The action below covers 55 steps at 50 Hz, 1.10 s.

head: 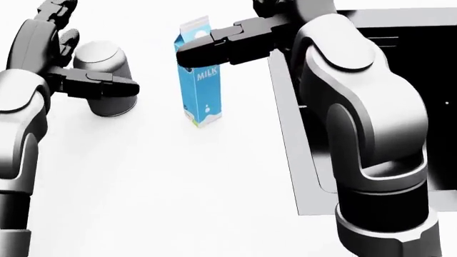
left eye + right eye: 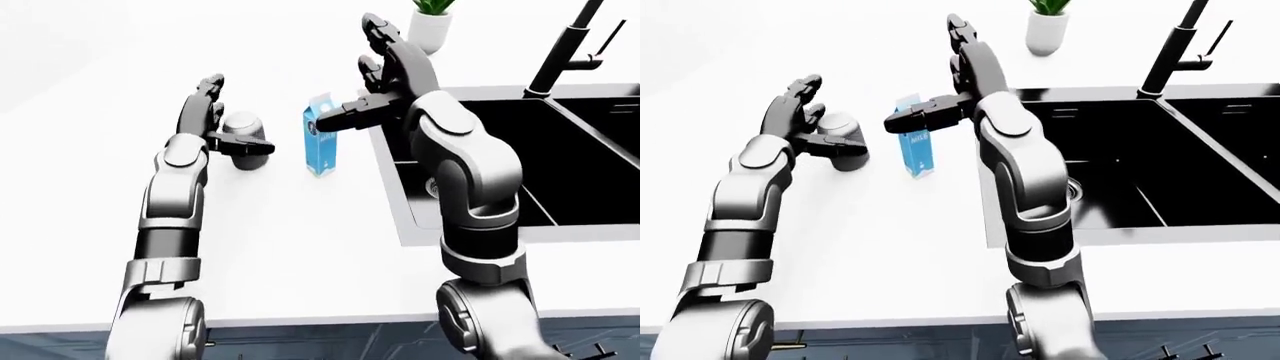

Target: Move the drinks to the dining counter.

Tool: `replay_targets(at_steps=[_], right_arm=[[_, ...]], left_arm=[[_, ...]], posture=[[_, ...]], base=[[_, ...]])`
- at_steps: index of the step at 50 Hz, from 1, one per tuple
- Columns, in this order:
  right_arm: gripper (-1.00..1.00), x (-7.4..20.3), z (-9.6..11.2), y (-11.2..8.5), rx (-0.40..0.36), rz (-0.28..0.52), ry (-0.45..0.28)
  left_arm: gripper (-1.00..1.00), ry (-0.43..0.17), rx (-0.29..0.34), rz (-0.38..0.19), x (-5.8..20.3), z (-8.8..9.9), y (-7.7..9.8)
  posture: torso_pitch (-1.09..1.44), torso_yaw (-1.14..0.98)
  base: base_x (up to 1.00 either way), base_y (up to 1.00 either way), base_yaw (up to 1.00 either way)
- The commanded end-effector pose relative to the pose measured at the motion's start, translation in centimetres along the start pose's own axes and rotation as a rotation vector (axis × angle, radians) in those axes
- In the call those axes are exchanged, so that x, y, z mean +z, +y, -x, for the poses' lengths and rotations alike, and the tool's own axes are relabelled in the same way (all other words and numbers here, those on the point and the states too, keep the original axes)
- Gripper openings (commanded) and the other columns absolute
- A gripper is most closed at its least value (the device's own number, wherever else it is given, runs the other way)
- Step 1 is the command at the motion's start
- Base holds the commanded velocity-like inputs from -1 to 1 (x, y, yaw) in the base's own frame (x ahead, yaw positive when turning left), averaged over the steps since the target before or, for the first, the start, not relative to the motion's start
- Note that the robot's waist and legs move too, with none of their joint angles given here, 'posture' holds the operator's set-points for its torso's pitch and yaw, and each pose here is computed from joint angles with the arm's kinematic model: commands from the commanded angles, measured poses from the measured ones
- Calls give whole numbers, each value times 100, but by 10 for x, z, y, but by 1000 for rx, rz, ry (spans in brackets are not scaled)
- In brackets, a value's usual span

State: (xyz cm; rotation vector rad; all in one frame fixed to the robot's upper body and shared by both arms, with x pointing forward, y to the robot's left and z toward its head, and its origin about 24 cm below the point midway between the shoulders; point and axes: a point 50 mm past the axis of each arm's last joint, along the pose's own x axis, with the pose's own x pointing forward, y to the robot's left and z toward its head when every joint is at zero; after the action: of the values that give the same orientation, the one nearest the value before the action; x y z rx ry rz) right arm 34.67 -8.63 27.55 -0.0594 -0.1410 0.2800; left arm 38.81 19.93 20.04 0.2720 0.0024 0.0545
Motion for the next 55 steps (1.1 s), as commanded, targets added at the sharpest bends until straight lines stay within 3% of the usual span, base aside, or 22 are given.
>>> replay_targets(at_steps=[1, 6, 11, 17, 27, 28, 29, 40, 45, 55], right_arm=[[100, 23, 4, 0, 2, 12, -96], [100, 25, 7, -2, 2, 16, -100], [100, 33, 12, -6, 6, 20, -106], [100, 49, 23, -19, -7, 39, -117], [100, 65, 46, -49, -44, 75, -138], [100, 74, 83, -91, -107, 106, -163], [100, 74, 90, -97, -119, 108, -166], [100, 68, 125, -112, -160, 94, -177], [100, 69, 140, -125, -231, 89, -183], [100, 68, 158, -135, -279, 70, -207]], left_arm=[[100, -104, 19, -6, 27, 2, 7], [100, -114, 23, -5, 32, 6, 10], [100, -117, 44, 13, 37, 14, 25], [100, -136, 69, 23, 60, 36, 49], [100, -175, 96, 26, 74, 75, 72], [100, -209, 157, 25, 84, 113, 99], [100, -212, 162, 26, 85, 119, 102], [100, -221, 235, 49, 84, 153, 122], [100, -237, 323, 83, 79, 163, 136], [100, -294, 436, 111, 82, 189, 155]], posture=[[0, 0], [0, 0], [0, 0], [0, 0], [0, 0], [0, 0], [0, 0], [0, 0], [0, 0], [0, 0]], base=[[0, 0, 0], [0, 0, 0], [0, 0, 0], [0, 0, 0], [0, 0, 0], [0, 0, 0], [0, 0, 0], [0, 0, 0], [0, 0, 0], [0, 0, 0]])
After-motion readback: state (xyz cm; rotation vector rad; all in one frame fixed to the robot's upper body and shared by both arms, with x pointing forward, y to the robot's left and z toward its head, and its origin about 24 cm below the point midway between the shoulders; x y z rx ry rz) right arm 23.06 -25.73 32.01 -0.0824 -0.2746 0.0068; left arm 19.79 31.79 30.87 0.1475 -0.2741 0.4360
